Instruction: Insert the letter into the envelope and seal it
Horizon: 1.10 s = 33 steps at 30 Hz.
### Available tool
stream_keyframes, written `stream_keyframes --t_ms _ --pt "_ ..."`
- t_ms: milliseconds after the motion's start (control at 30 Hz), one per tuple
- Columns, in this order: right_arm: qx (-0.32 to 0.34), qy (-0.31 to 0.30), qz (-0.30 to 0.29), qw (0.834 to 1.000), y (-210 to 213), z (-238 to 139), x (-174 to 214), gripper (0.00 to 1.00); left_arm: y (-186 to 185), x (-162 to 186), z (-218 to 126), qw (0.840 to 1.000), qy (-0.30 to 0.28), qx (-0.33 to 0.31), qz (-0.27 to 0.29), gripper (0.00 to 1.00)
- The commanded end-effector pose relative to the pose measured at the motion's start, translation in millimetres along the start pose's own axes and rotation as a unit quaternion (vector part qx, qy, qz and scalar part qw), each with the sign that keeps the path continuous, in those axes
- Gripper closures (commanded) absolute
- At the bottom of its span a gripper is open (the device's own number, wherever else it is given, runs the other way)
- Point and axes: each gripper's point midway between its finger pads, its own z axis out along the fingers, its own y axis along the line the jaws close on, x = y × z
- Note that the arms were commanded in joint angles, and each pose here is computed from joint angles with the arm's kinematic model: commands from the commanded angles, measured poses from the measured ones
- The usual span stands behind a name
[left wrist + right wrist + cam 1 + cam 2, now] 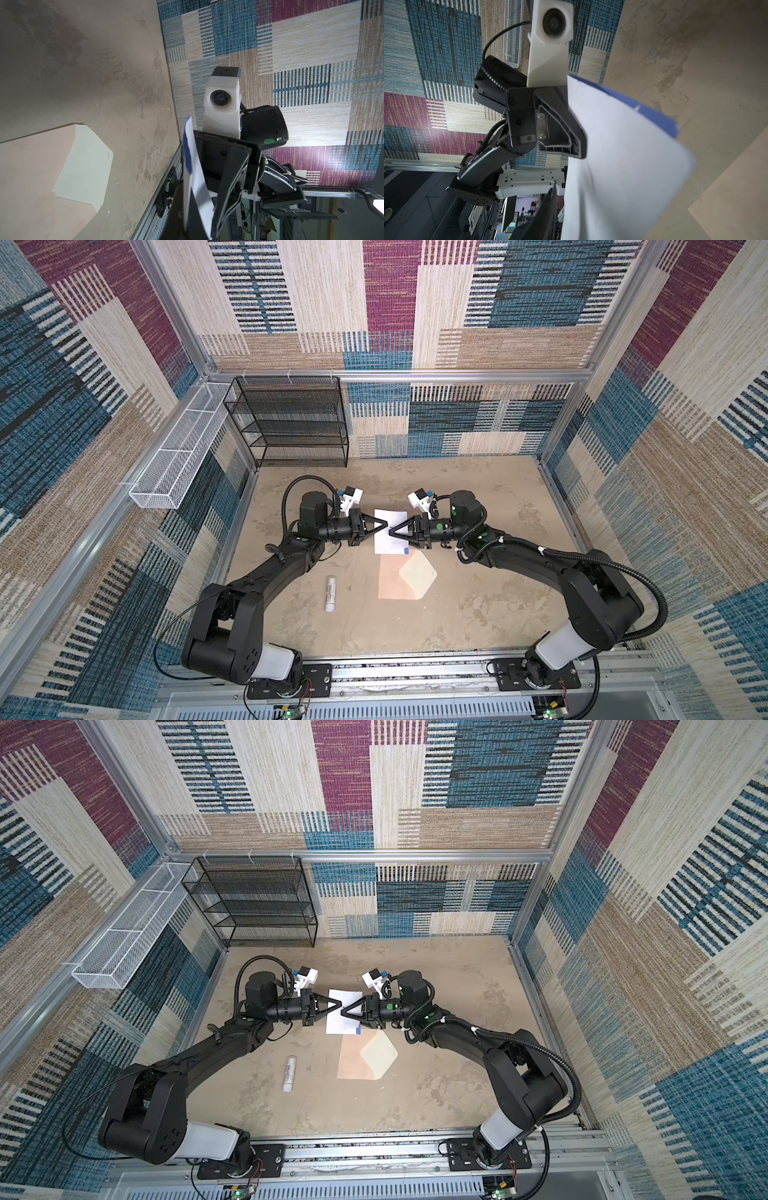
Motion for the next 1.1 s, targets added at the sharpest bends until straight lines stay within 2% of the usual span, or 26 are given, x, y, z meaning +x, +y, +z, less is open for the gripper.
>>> stream_keyframes --t_ms 0,133,167,200,333,433,600,700,900,1067 --pt "-0.021 0.008 -0.011 1.000 11.7 1.2 0.2 0.76 -10.9 -4.1 0.5 1.000 -0.004 0.015 0.019 1.00" --pt "-0.018 0.006 -0.011 1.000 9.9 -0.3 2.5 0.88 -10.5 -2.3 0.7 1.000 -0.001 0.015 0.018 1.00" --pt "-0.015 0.003 -0.013 1.000 9.4 -1.0 2.4 0.90 -10.1 -1.7 0.5 1.000 -0.001 0.013 0.018 0.96" --pt "-0.011 0.000 -0.014 1.000 8.6 -2.1 2.2 0.92 -9.9 -1.0 0.1 1.000 0.000 0.011 0.019 0.89" --pt "0.018 -0.018 -0.026 0.999 2.3 -9.7 -0.1 0.95 -2.1 4.8 -5.2 1.000 0.002 -0.025 0.019 0.48" --pt "0.078 -0.041 -0.028 0.996 -18.0 -24.1 -1.9 0.97 8.3 9.8 -14.4 0.996 -0.003 -0.082 0.029 0.37" --pt "0.212 -0.061 -0.028 0.975 -69.2 -53.1 9.4 0.97 47.6 27.8 -32.8 0.978 0.019 -0.207 0.014 0.35" --pt "0.262 -0.053 -0.015 0.963 -97.9 -66.3 28.4 0.97 69.5 45.5 -33.0 0.970 0.050 -0.238 -0.006 0.40" --pt "0.300 -0.050 0.010 0.953 -127.2 -84.2 59.0 0.96 106.3 81.0 -24.4 0.952 0.103 -0.284 -0.038 0.43" --pt "0.327 -0.050 0.020 0.944 -144.7 -93.0 70.2 0.95 130.4 93.6 -17.8 0.942 0.131 -0.301 -0.068 0.49"
